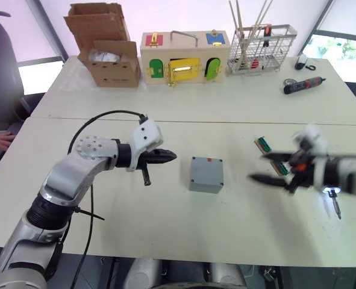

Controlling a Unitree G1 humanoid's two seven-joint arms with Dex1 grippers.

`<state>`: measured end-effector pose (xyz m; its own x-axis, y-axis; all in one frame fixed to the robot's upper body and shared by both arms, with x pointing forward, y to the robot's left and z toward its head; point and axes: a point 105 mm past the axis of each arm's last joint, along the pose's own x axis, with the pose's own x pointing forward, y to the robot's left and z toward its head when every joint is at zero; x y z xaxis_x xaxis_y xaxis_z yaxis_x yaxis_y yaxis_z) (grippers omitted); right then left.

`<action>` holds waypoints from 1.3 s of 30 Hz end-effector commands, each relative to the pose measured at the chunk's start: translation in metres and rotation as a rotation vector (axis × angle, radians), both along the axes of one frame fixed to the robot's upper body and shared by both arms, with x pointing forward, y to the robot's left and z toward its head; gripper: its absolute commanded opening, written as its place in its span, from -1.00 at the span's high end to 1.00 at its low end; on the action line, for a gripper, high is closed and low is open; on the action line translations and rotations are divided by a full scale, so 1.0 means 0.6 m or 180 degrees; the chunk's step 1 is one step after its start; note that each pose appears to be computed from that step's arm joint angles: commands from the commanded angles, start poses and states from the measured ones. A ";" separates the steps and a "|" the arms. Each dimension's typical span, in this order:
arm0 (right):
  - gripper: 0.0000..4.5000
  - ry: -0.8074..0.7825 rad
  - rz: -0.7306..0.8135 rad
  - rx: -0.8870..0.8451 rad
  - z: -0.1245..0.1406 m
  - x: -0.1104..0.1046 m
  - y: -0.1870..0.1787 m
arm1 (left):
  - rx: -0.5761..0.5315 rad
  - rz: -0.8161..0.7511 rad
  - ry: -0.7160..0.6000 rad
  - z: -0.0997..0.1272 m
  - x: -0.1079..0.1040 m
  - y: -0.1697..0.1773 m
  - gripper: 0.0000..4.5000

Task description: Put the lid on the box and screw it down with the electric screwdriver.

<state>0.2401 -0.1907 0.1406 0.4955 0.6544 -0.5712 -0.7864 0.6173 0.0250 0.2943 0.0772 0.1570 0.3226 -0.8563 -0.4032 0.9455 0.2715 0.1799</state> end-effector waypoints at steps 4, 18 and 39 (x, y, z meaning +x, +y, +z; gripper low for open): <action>-0.98 -0.0180 0.0246 0.0054 -0.017 -0.023 0.067 | 0.0117 -0.0148 0.0112 -0.026 -0.004 -0.012 1.00; -0.98 -0.0109 0.0387 0.0178 -0.034 -0.032 0.120 | 0.0072 -0.0325 -0.0006 -0.052 0.026 -0.072 1.00; -0.98 -0.0738 0.0498 -0.0623 -0.005 0.030 0.034 | 0.0297 -0.0403 0.0117 -0.048 -0.018 -0.021 1.00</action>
<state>0.2542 -0.1760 0.1337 0.5421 0.5926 -0.5957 -0.8233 0.5165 -0.2355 0.2951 0.0707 0.1160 0.2363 -0.8219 -0.5183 0.9707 0.1757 0.1639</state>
